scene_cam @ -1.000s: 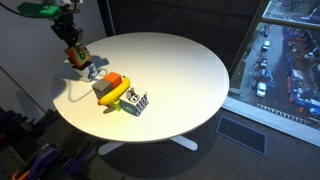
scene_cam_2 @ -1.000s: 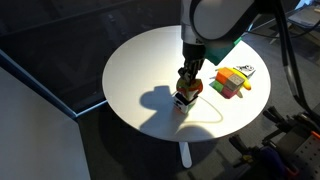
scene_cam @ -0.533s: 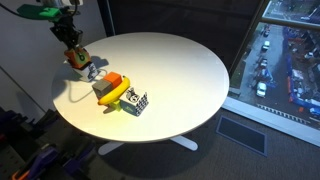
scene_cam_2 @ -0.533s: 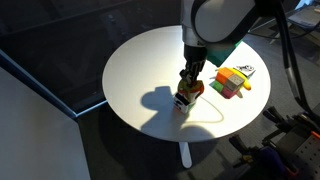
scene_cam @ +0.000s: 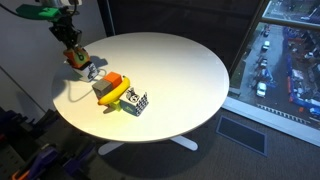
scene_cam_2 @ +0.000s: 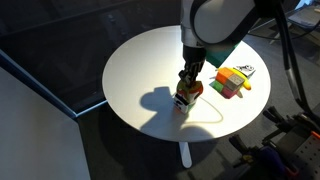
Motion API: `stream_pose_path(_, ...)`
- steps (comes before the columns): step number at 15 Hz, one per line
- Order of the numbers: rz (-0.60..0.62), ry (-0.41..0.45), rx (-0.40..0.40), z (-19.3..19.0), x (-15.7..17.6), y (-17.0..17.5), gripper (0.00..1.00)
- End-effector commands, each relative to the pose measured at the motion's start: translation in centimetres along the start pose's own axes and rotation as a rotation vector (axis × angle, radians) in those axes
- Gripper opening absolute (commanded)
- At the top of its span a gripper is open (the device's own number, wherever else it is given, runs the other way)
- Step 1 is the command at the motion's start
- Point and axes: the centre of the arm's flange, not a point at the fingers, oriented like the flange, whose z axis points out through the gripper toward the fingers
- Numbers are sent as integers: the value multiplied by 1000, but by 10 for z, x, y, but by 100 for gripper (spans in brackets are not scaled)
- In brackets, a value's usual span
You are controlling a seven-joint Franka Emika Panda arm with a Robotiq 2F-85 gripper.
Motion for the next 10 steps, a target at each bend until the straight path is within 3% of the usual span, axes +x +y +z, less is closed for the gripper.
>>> stream_pose_path(1, -8, 20, 16, -2, 2, 5, 8)
stream_pose_path(10, -2, 32, 22, 1, 10, 13, 8)
